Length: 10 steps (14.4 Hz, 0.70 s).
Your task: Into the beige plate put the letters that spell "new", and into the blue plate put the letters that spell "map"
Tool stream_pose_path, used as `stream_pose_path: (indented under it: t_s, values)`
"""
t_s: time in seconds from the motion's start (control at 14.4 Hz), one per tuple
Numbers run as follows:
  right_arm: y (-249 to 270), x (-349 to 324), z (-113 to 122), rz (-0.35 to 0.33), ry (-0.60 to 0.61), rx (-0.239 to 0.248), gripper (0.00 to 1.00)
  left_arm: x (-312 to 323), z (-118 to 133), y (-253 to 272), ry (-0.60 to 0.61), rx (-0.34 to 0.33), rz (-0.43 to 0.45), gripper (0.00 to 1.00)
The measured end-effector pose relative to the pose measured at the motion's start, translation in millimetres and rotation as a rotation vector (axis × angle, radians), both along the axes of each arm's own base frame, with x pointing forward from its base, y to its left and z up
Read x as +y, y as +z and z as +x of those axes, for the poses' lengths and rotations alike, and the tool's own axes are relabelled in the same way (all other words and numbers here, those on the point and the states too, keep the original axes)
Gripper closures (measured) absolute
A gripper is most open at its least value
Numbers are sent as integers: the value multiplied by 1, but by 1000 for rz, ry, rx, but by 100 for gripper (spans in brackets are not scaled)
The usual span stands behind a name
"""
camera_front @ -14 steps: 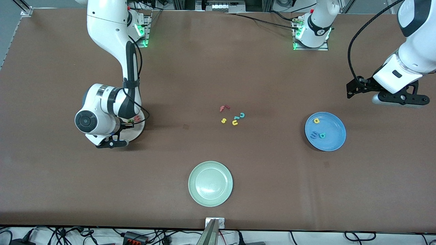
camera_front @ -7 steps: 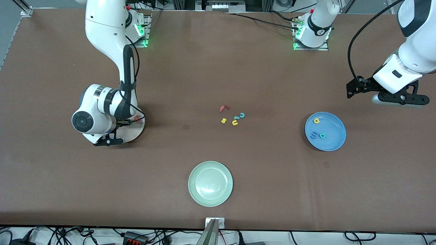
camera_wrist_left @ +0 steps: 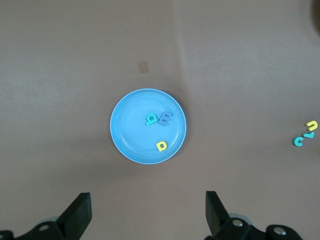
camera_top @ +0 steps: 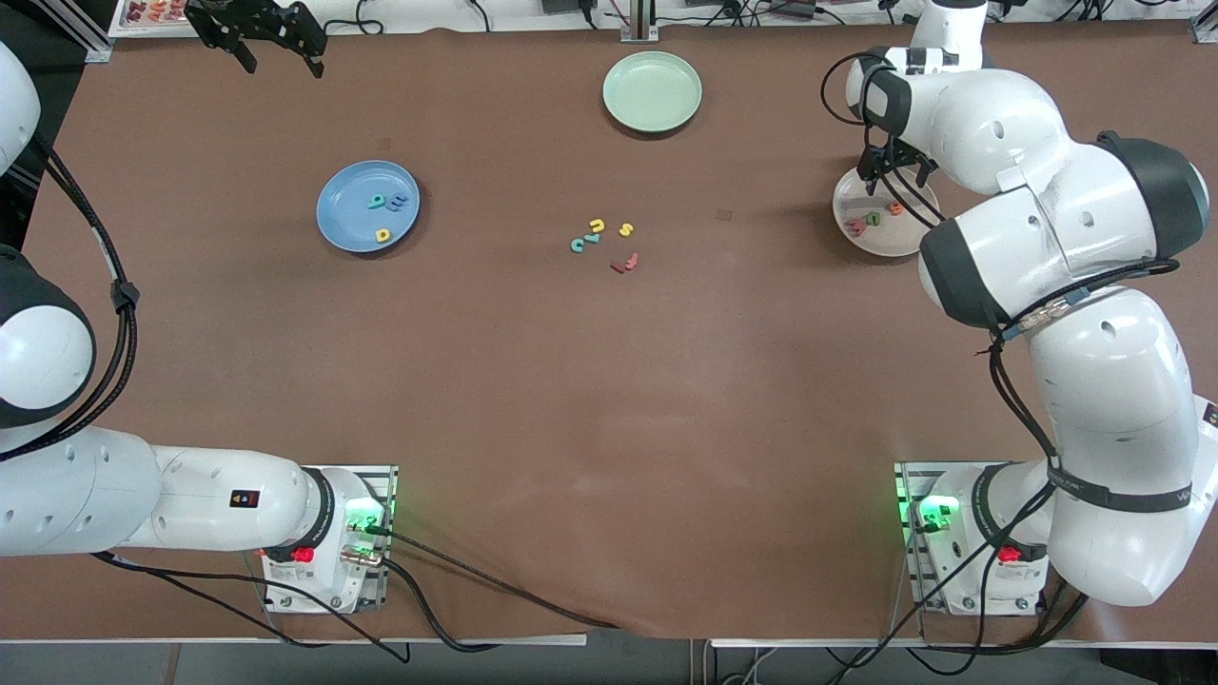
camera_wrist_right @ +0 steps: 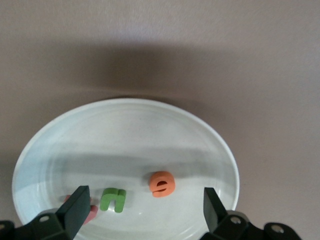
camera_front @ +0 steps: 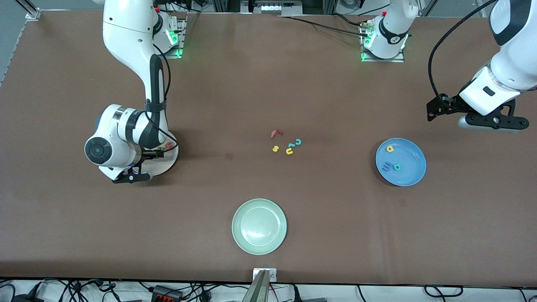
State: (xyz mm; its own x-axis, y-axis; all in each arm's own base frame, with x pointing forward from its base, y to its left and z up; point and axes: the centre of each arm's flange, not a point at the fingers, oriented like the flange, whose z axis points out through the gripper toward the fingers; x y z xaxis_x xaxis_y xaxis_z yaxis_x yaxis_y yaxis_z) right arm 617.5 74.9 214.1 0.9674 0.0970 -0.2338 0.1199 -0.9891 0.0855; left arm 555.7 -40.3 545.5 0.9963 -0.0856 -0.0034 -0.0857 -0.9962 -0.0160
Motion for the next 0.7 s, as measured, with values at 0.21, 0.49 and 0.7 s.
stream_pose_path:
  t_s: [0.21, 0.49, 0.7]
  values:
    - [13, 3, 10, 8, 4, -32, 0, 0, 0, 0, 0, 4, 0, 0]
    - [23, 28, 19, 49, -36, -60, 0, 0, -1, -1, 0, 6, 0, 0]
    - [40, 63, 23, 43, -78, -63, 0, 0, -1, -1, 0, 7, 1, 0]
